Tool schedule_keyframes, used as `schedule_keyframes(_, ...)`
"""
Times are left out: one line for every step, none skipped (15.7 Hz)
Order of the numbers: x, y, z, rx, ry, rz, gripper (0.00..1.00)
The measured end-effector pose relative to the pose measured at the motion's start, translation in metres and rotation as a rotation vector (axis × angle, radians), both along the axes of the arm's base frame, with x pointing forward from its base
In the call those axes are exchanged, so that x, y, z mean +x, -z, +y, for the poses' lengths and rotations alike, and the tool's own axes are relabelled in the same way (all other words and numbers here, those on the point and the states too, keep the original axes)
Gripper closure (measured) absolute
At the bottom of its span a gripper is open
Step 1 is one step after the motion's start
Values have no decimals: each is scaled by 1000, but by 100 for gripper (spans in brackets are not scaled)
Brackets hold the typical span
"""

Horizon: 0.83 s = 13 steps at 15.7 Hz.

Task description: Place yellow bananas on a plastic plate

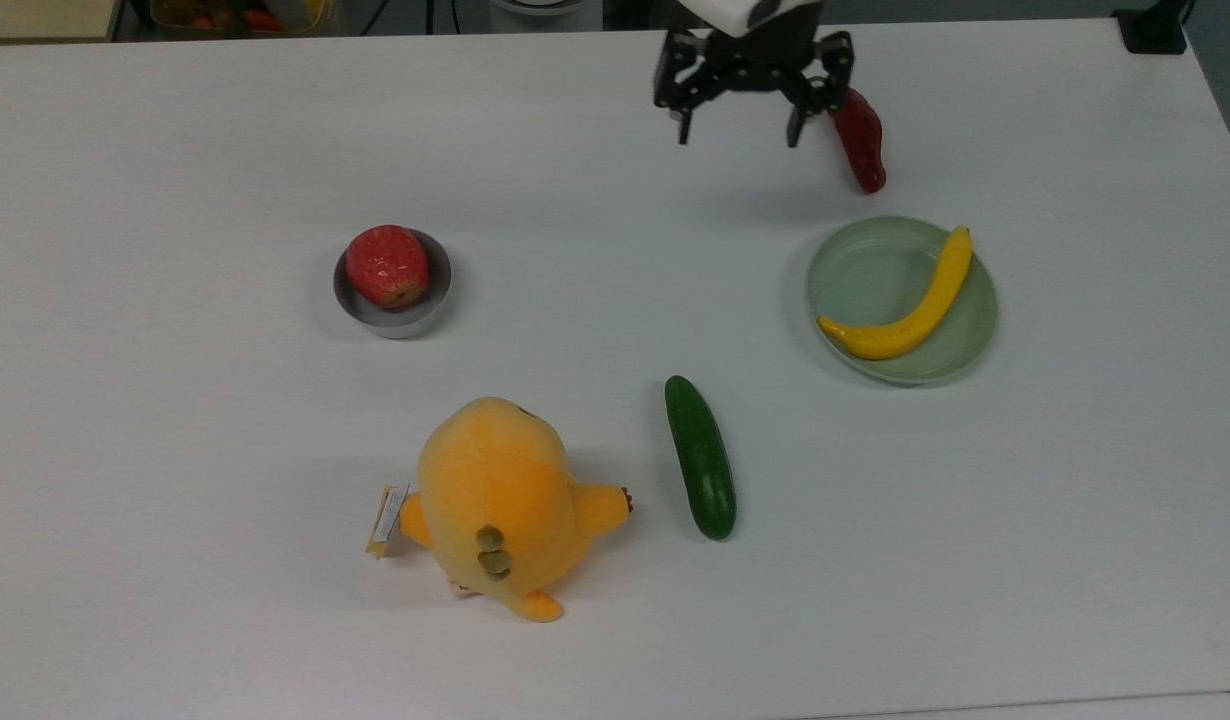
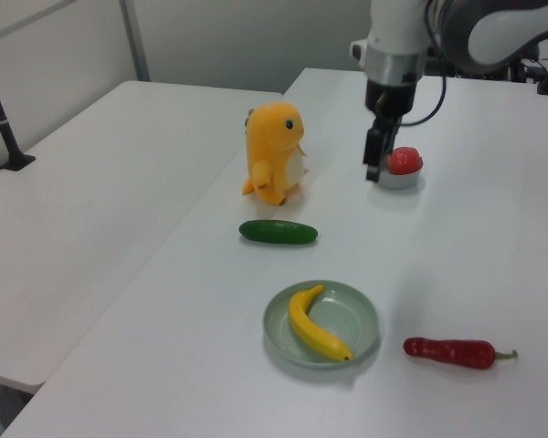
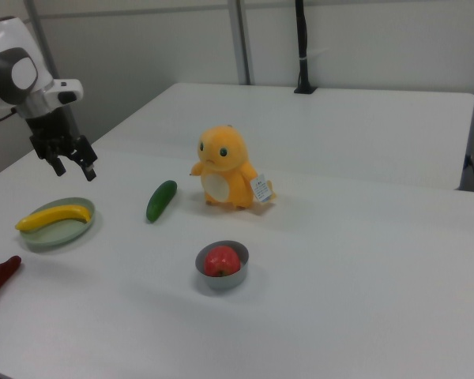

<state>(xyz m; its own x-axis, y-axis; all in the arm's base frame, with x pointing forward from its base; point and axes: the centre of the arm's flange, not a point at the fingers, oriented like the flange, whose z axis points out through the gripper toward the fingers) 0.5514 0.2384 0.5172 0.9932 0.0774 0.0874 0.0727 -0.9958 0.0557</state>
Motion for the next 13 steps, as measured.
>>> schedule_keyframes(-1, -4, -16, -16, 4, 18, 0)
schedule_keyframes(-1, -7, -33, -29, 17, 36, 0)
schedule_keyframes(0, -10, -49, -38, 34, 47, 0)
schedule_keyframes(3, -14, -65, -41, 57, 51, 0)
schedule_keyframes(7, -16, -81, -41, 83, 49, 0)
schedule_keyframes(10, -17, -95, -41, 107, 48, 0)
schedule_keyframes(14, -16, -110, -38, 135, 50, 0)
schedule_keyframes(17, -16, -125, -29, 165, 54, 0)
schedule_keyframes(20, -17, -135, -14, 187, 48, 0)
schedule_keyframes(24, -18, -146, 5, 211, 35, 0)
schedule_keyframes(27, -19, -156, 22, 233, 24, 0)
schedule_keyframes(29, -20, -165, 32, 246, 15, 0)
schedule_keyframes(31, -20, -170, 38, 255, 11, 0)
